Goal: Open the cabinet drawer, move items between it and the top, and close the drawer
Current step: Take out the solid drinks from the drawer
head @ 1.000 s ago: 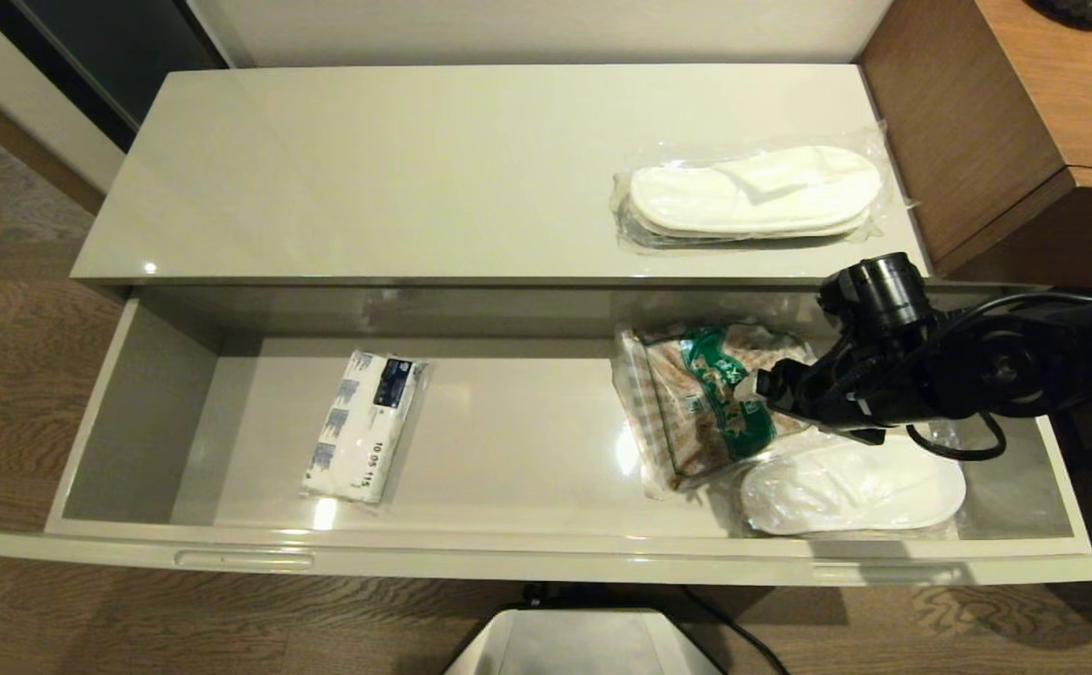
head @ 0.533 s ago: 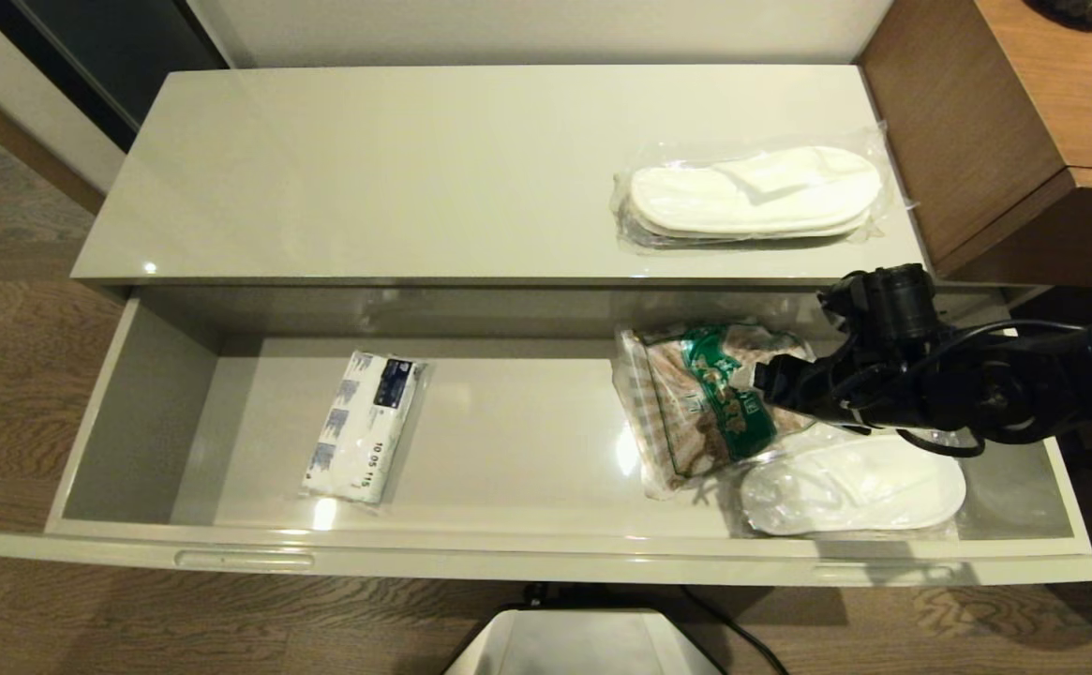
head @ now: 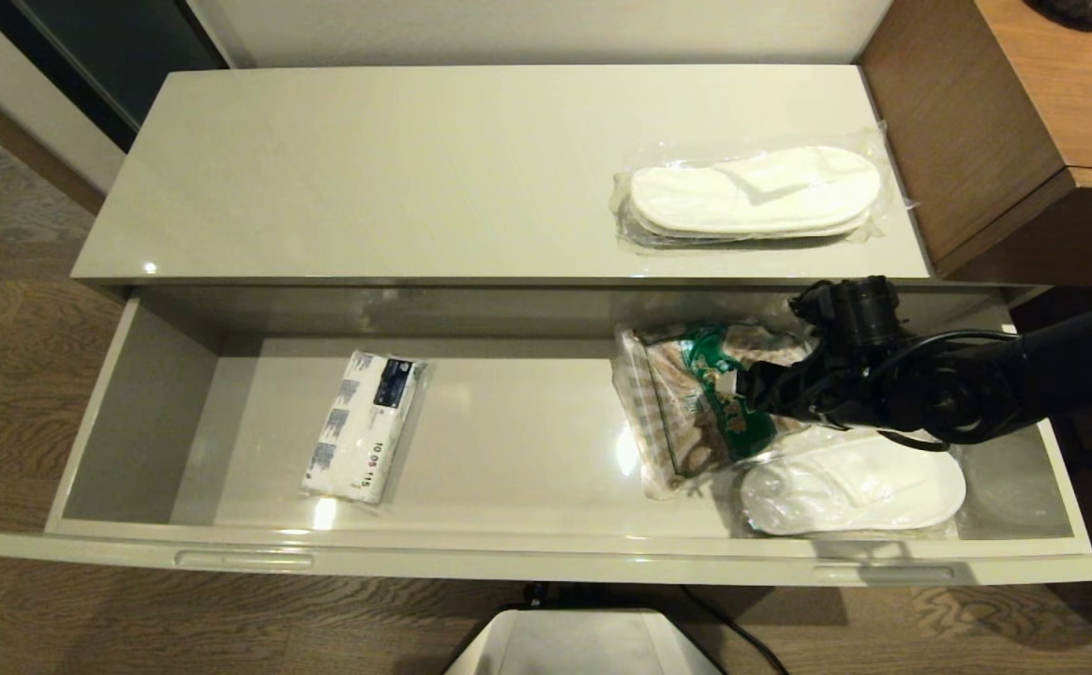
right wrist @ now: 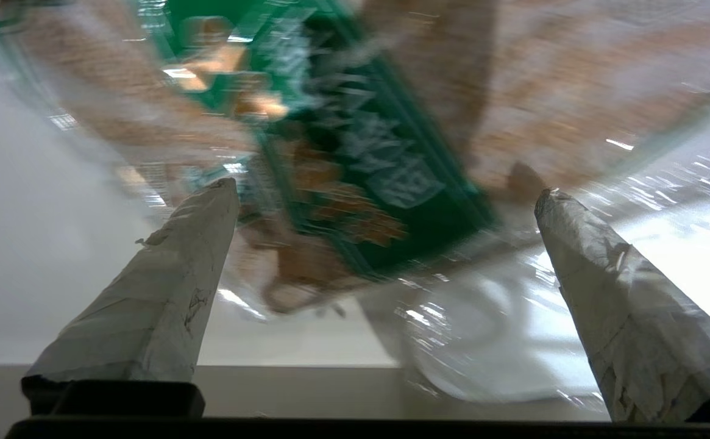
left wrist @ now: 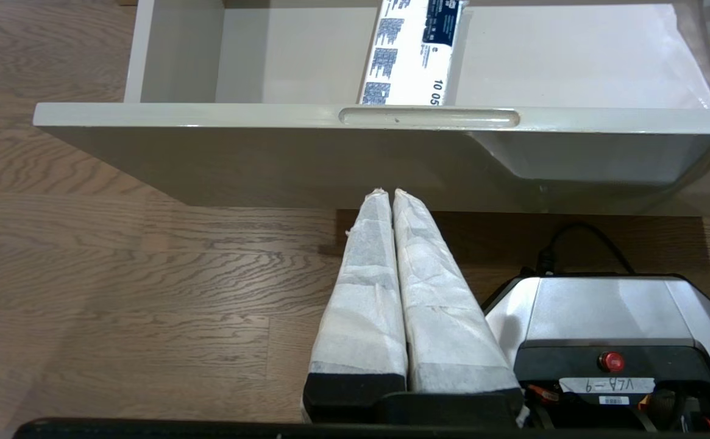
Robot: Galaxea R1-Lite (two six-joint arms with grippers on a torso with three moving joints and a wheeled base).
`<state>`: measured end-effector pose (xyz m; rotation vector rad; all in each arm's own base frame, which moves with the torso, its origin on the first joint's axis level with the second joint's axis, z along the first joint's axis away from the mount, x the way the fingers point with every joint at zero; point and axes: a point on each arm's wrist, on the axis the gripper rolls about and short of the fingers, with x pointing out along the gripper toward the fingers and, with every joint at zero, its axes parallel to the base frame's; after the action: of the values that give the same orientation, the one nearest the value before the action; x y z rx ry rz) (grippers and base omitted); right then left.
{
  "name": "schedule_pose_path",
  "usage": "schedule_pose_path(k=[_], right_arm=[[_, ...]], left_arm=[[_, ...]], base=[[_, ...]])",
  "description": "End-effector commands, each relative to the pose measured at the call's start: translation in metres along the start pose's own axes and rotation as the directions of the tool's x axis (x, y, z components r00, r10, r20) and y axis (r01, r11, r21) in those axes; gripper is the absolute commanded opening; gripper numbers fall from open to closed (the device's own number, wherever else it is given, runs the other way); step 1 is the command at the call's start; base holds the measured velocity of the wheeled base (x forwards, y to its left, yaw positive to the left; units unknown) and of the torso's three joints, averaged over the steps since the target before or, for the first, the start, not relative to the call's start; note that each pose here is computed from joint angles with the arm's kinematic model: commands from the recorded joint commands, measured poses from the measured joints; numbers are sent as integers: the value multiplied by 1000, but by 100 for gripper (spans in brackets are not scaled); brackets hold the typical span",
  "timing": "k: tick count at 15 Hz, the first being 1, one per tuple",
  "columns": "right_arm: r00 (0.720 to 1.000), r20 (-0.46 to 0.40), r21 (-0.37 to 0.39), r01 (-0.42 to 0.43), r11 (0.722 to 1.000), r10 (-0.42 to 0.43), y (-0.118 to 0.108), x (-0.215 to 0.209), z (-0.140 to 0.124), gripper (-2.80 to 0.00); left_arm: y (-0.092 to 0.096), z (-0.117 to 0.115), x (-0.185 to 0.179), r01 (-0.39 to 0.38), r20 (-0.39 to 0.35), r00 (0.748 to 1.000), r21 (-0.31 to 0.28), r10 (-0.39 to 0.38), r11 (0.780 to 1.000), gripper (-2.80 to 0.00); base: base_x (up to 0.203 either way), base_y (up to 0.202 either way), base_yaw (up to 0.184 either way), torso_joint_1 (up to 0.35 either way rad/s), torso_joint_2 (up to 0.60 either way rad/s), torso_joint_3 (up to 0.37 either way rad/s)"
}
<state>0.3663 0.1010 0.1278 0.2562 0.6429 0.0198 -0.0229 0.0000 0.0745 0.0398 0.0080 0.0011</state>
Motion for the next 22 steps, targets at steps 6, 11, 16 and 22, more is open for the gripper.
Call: schedule_pose_path(k=[6,11,16,22], right_arm=[[966,245,-155,126,980,-85,21,36,-16,0],[978,207,-244,72,967,-20,40,35,-41,0],[979,206,-234,58,971,-9,49,40,-47,0],[967,244,-309,4,951,75,67,4,-48,0]], left_arm=[[0,0,0,-2,-1,1000,0,2,1000,-280],[0,0,0,0,-1,1000,0,0,1000,-280],[0,0,0,0,-1,1000,0,0,1000,-280],[0,0,0,-1,-1,1000,0,1,1000,-280]], base=[[0,0,0,0,0,0],[0,0,0,0,0,0],[0,0,0,0,0,0],[0,0,0,0,0,0]])
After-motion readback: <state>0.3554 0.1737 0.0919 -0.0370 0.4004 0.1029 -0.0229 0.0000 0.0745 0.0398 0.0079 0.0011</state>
